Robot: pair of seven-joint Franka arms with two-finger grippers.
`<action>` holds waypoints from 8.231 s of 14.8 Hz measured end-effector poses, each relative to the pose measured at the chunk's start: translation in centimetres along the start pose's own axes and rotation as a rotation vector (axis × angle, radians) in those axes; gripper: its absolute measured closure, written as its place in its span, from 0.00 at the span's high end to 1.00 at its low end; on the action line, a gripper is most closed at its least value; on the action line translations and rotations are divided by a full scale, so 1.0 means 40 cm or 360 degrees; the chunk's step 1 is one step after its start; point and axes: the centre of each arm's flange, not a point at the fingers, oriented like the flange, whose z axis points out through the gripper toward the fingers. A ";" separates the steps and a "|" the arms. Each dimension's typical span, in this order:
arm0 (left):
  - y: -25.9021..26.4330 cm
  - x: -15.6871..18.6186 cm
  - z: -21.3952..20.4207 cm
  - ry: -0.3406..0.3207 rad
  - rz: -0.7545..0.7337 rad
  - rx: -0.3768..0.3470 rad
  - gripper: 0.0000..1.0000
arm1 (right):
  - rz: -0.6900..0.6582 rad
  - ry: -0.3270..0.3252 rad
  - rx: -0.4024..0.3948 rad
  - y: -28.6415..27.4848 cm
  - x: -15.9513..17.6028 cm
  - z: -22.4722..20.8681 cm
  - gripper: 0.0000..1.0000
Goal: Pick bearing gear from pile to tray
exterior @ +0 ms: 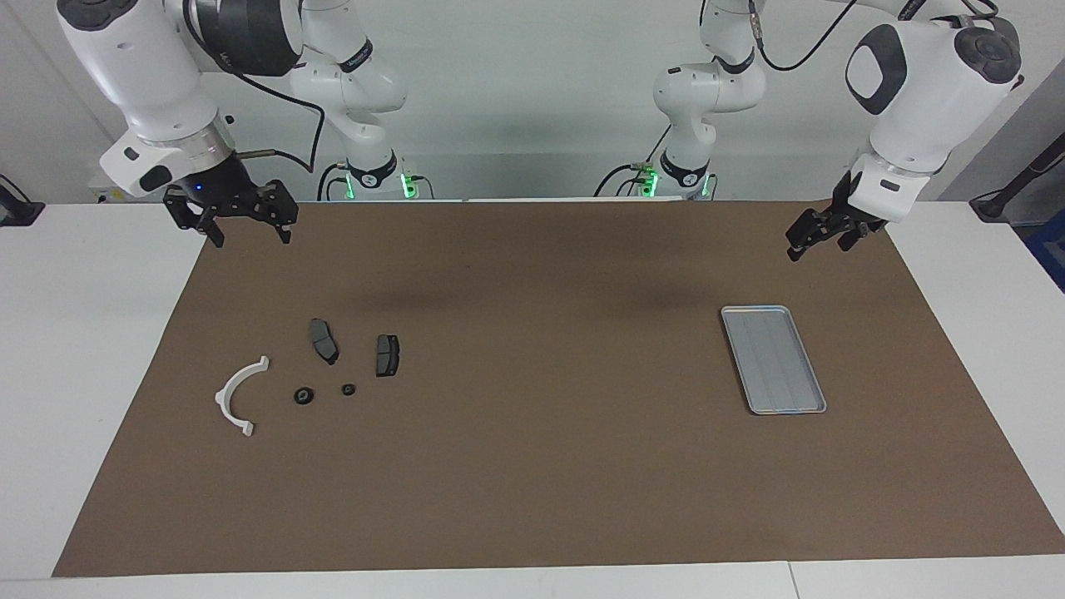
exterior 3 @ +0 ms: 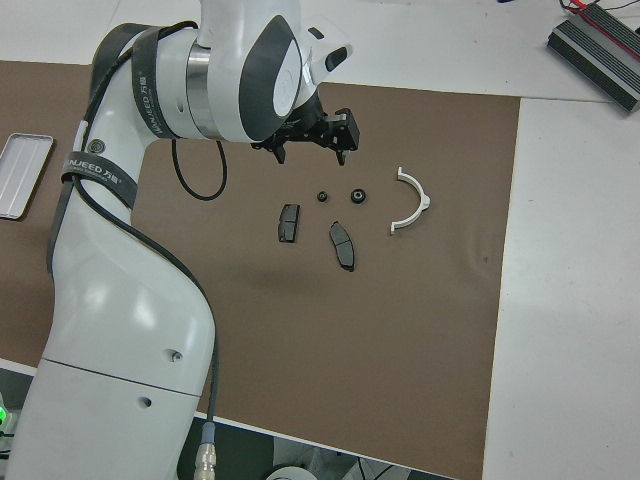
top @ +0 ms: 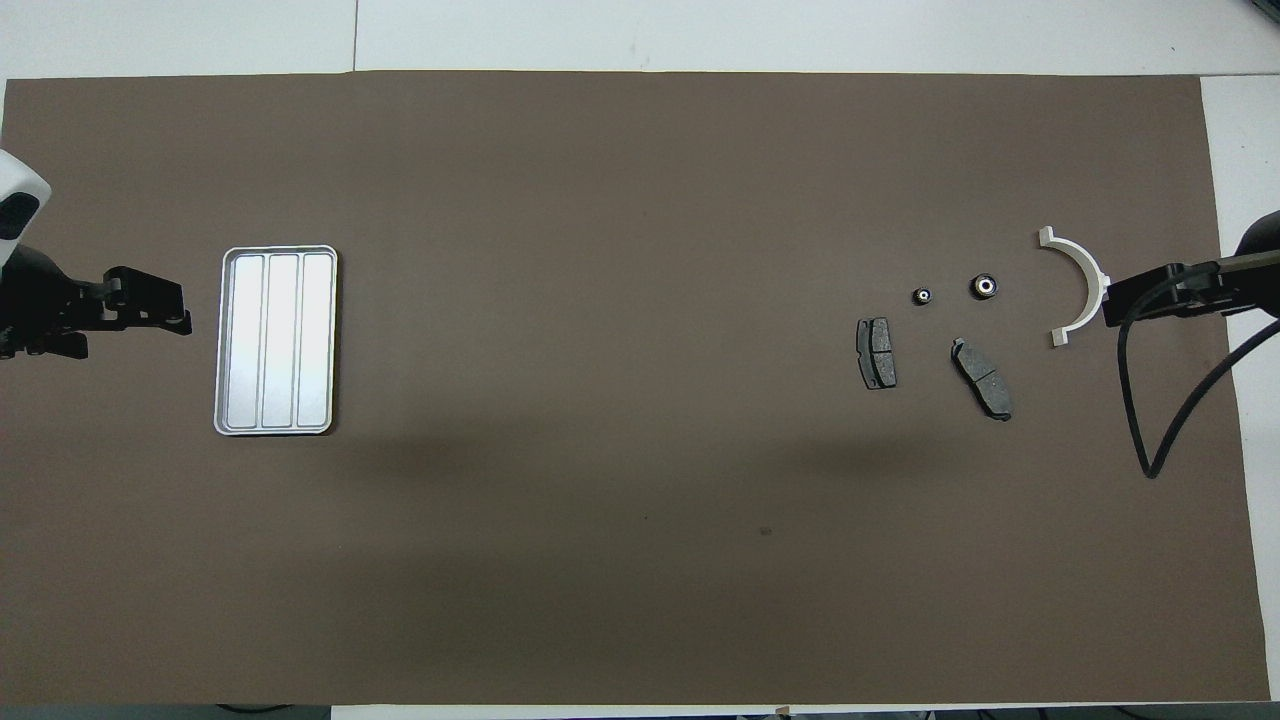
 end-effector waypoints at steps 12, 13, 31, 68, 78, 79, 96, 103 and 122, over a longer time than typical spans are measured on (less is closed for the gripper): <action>0.000 0.000 0.000 0.0000 0.0000 0.0000 1.00 | 0.0084 0.0030 -0.0001 0.036 0.000 0.014 1.00; 0.000 0.000 0.000 0.0000 0.0000 0.0000 1.00 | 0.0086 0.0064 -0.0004 0.037 0.007 0.014 1.00; 0.000 0.000 0.000 0.0000 0.0000 0.0000 1.00 | 0.0090 0.0082 0.0015 0.081 0.265 0.556 0.98; 0.000 0.000 0.000 0.0000 0.0000 0.0000 1.00 | -0.0013 0.0008 0.0032 0.027 0.266 0.780 0.70; 0.000 0.000 0.000 0.0000 0.0000 0.0000 1.00 | -0.0049 0.0043 0.0023 0.055 0.259 0.782 0.39; 0.000 0.000 0.000 0.0000 0.0000 0.0000 1.00 | -0.0049 0.0043 0.0023 0.055 0.259 0.782 0.35; 0.000 0.000 0.000 0.0000 0.0000 0.0000 1.00 | 0.0226 0.0115 -0.0029 -0.710 0.242 0.372 0.35; 0.000 0.000 0.000 0.0000 0.0000 0.0000 1.00 | 0.0290 0.0107 -0.0024 -0.942 0.146 0.437 0.35; 0.000 0.000 0.000 0.0000 0.0000 0.0000 1.00 | 0.0239 0.0134 0.0051 -0.998 0.111 0.733 0.42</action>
